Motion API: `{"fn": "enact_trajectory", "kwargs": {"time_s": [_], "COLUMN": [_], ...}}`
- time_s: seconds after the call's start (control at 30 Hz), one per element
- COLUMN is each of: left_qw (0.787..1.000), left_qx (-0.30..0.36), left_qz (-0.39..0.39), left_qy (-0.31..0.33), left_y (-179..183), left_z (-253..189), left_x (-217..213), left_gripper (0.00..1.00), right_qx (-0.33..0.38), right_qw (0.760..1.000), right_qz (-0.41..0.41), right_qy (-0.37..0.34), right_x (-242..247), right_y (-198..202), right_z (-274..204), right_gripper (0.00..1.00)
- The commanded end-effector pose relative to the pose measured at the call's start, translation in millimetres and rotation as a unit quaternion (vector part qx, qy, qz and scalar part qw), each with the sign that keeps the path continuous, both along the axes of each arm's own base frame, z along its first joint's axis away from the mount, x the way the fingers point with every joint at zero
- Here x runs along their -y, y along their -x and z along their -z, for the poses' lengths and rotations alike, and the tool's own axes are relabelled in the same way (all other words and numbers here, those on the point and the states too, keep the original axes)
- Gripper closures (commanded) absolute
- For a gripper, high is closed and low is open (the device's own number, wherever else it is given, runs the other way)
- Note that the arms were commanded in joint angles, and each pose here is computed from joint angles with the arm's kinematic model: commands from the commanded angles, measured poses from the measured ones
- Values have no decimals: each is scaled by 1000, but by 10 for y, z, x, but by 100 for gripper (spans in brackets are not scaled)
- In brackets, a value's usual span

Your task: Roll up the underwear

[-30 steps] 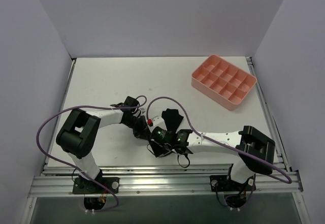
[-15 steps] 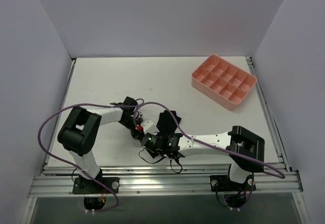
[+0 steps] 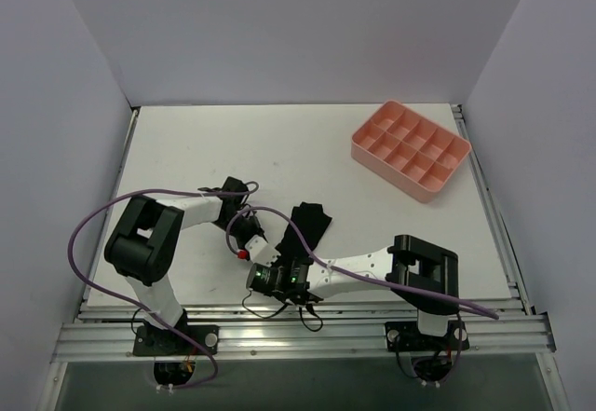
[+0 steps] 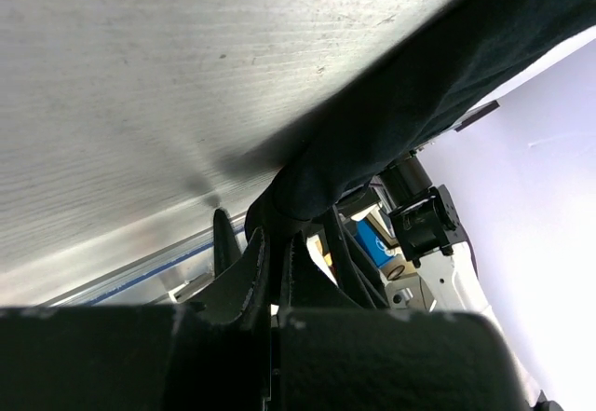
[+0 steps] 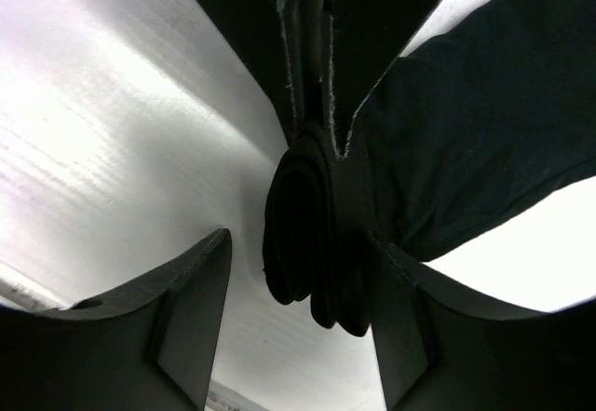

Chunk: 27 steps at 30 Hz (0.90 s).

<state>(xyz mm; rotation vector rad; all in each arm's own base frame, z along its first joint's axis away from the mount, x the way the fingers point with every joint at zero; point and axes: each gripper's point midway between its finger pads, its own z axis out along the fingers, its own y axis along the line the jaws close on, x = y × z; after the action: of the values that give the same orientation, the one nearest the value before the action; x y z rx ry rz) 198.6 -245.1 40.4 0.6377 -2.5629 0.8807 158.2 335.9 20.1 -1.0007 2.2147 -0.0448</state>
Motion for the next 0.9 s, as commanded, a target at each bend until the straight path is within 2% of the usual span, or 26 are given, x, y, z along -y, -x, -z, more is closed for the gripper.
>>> {"fn": "enact_trajectory", "kwargs": {"time_s": [0.0,0.03,0.1,0.2,0.3,0.37,0.43,0.47,0.5,0.57,0.6,0.7,0.87], "left_qw": [1000,1000,1000,1000,999,999,999,999,1000,1000,998,996,994], "left_qx": [-19,-22,-21,-19,-25,-26,-17,-15,8,17,46,72,89], "left_qz": [-11,-12,-16,-17,-17,-15,-15,-16,-10,-12,-1,4,-8], "left_qy": [10,12,13,17,28,30,30,24,14,-13,-33,-61,-68], "left_y": [-33,-21,-36,-45,-24,-18,-58,-68,-143,-207,-302,-384,-425], "left_z": [-64,-61,-54,-57,-56,-59,-74,-99,-110,-140,-134,-149,-55], "left_x": [21,18,13,-1,7,0,-39,-77,-129,-294,-377,-571,-683], "left_gripper": [98,98,98,98,98,95,88,82,71,61,55,50,47], "right_qx": [37,39,39,33,33,24,2,-9,-24,-83,-106,-179,-258], "right_qw": [998,998,999,999,999,1000,1000,1000,999,994,991,973,950], "right_qz": [26,27,27,23,19,3,-18,-21,-25,-36,-37,-44,-38], "right_qy": [33,30,21,1,9,15,1,-7,-17,-65,-78,-138,-171], "right_x": [108,101,95,76,103,90,21,-1,-17,-101,-91,-148,-128], "right_y": [-107,-104,-87,-69,-83,-62,-21,-14,0,40,57,75,5], "right_z": [-47,-66,-95,-155,-136,-95,-106,-115,-123,-182,-175,-277,-241], "right_gripper": [50,59,67,85,100,100,100,100,100,100,100,100,100]}}
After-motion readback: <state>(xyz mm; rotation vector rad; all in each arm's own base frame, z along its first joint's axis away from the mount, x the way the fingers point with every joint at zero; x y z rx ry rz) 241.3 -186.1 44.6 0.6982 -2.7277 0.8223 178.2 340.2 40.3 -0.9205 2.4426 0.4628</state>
